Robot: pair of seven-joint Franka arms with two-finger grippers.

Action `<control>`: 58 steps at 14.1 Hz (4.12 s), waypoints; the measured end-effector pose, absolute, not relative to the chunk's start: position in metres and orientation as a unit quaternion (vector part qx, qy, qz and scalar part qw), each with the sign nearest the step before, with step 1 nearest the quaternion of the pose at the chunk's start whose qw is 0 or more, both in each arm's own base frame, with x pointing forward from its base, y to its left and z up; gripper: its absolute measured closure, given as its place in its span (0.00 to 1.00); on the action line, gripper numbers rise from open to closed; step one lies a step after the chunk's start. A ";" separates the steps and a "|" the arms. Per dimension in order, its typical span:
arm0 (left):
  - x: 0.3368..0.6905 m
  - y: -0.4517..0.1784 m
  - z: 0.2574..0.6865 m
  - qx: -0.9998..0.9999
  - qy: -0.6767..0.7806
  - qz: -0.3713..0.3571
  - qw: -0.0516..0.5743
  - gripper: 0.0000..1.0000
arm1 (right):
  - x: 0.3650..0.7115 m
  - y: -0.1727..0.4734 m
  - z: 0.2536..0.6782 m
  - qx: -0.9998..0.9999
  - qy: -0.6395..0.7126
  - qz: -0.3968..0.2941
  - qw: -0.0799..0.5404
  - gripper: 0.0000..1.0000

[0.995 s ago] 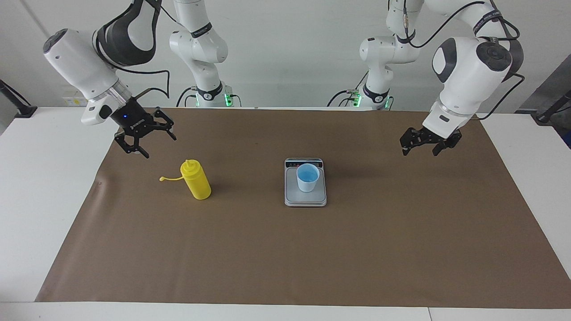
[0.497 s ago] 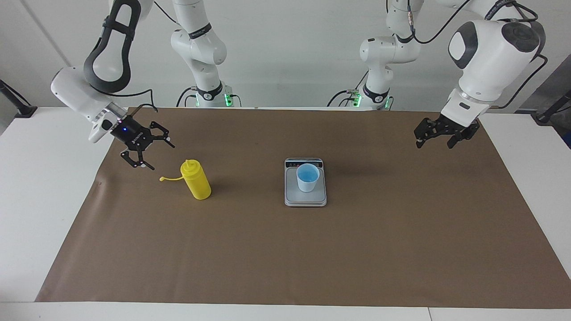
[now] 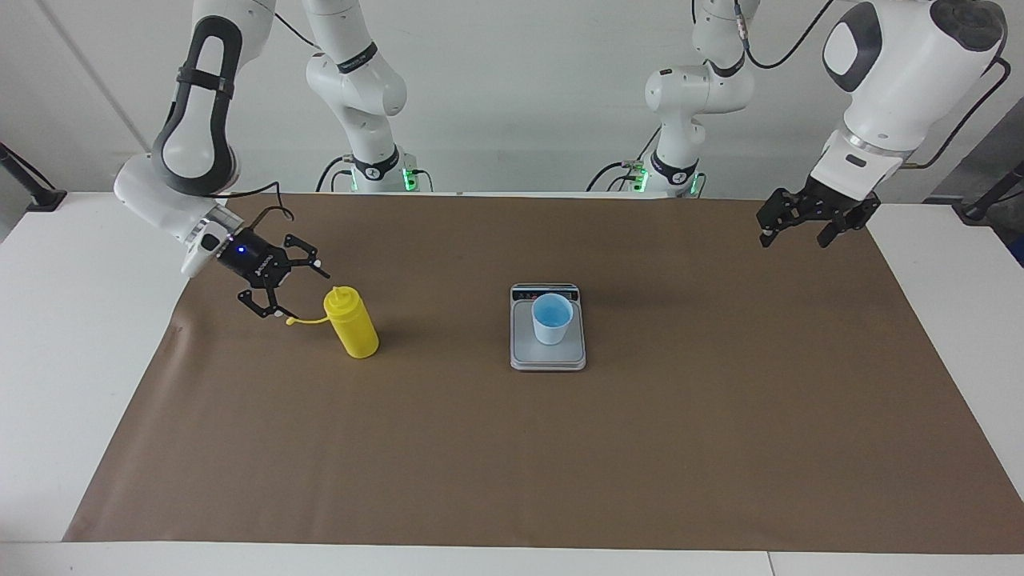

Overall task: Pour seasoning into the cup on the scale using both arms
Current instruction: 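Reach the right gripper to the yellow bottle and grasp it, then lift the yellow bottle with the right gripper toward the cup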

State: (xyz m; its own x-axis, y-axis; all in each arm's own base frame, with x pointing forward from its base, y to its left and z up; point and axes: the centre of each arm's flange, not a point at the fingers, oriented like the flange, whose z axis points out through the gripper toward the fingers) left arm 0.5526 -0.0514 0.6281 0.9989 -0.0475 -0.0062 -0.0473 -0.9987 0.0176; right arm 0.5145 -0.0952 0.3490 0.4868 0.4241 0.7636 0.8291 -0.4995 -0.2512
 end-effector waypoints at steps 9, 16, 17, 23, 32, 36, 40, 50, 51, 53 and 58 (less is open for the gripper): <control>0.549 -0.055 0.632 1.000 -0.027 -0.007 0.006 0.00 | 0.520 -0.070 0.275 -0.764 -0.372 -0.390 0.354 0.00; 0.546 -0.056 0.642 1.000 -0.029 0.003 0.007 0.00 | 0.526 -0.066 0.273 -0.754 -0.386 -0.400 0.350 0.26; 0.546 -0.057 0.642 1.000 -0.030 0.004 0.007 0.00 | 0.528 -0.064 0.275 -0.752 -0.390 -0.402 0.349 0.35; 0.545 -0.057 0.642 1.000 -0.030 0.003 0.007 0.00 | 0.542 -0.044 0.294 -0.745 -0.406 -0.403 0.343 0.49; 0.546 -0.056 0.635 0.999 -0.039 -0.004 0.006 0.00 | 0.557 0.021 0.368 -0.771 -0.436 -0.362 0.290 0.49; 0.546 -0.057 0.631 0.999 -0.040 -0.007 0.006 0.00 | 0.563 0.031 0.397 -0.785 -0.461 -0.332 0.247 0.49; 0.546 -0.056 0.630 0.999 -0.042 -0.007 0.004 0.00 | 0.570 0.074 0.409 -0.802 -0.472 -0.315 0.185 0.49; 0.543 -0.056 0.622 0.999 -0.044 -0.012 0.000 0.00 | 0.564 0.210 0.448 -0.838 -0.505 -0.205 0.023 0.49; 0.543 -0.056 0.622 0.999 -0.045 -0.012 0.000 0.00 | 0.562 0.220 0.448 -0.831 -0.520 -0.200 0.005 0.49; 0.542 -0.056 0.622 0.999 -0.045 -0.011 0.000 0.00 | 0.560 0.235 0.441 -0.813 -0.550 -0.187 -0.031 0.49; 0.542 -0.056 0.619 0.999 -0.045 -0.013 0.000 0.00 | 0.559 0.283 0.432 -0.744 -0.636 -0.139 -0.148 0.49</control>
